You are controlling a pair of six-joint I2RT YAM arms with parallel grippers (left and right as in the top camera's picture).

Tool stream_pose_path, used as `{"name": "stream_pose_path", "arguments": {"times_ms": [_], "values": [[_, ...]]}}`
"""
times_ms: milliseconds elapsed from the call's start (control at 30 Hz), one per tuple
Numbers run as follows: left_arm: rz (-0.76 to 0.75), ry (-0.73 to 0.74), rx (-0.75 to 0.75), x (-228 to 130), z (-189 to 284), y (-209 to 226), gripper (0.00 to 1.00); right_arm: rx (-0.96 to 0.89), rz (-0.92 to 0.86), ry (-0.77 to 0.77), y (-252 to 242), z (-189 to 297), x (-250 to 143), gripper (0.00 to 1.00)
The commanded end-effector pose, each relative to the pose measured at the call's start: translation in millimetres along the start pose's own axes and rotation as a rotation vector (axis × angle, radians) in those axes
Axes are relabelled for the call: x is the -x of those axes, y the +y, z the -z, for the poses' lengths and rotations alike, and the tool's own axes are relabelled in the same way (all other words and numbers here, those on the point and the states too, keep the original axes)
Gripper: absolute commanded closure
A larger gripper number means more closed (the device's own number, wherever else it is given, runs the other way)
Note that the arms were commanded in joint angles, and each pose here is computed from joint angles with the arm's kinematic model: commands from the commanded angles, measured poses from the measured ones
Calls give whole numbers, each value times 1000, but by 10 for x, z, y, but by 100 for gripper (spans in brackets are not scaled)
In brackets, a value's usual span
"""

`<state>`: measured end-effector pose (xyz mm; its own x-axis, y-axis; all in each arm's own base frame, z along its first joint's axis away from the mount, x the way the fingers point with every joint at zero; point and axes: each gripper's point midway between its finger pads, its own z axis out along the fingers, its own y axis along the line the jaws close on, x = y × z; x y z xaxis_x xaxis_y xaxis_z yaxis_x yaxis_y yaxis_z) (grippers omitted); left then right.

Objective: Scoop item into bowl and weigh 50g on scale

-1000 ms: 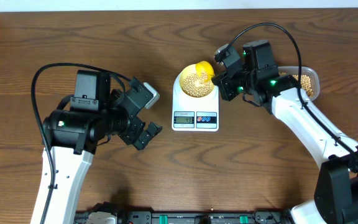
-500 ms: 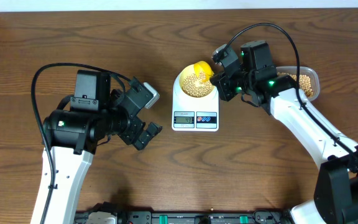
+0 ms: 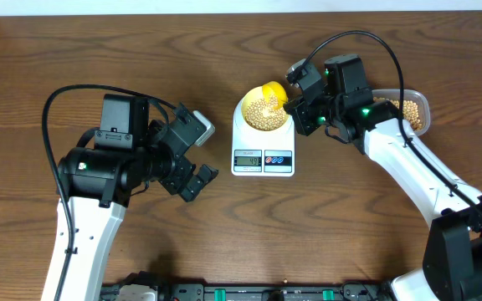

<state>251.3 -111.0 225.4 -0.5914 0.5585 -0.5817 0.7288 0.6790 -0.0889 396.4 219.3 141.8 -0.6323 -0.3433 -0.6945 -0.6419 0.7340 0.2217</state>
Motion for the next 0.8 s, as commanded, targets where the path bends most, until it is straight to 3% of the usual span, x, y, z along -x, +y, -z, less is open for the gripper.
{"name": "stream_pose_path", "arguments": {"times_ms": [0, 767], "values": [[-2, 6, 5, -20, -1, 12, 0, -16, 19, -39, 27, 92, 155, 99], [-2, 6, 5, -20, -1, 12, 0, 62, 10, -49, 108, 118, 162, 99]]}}
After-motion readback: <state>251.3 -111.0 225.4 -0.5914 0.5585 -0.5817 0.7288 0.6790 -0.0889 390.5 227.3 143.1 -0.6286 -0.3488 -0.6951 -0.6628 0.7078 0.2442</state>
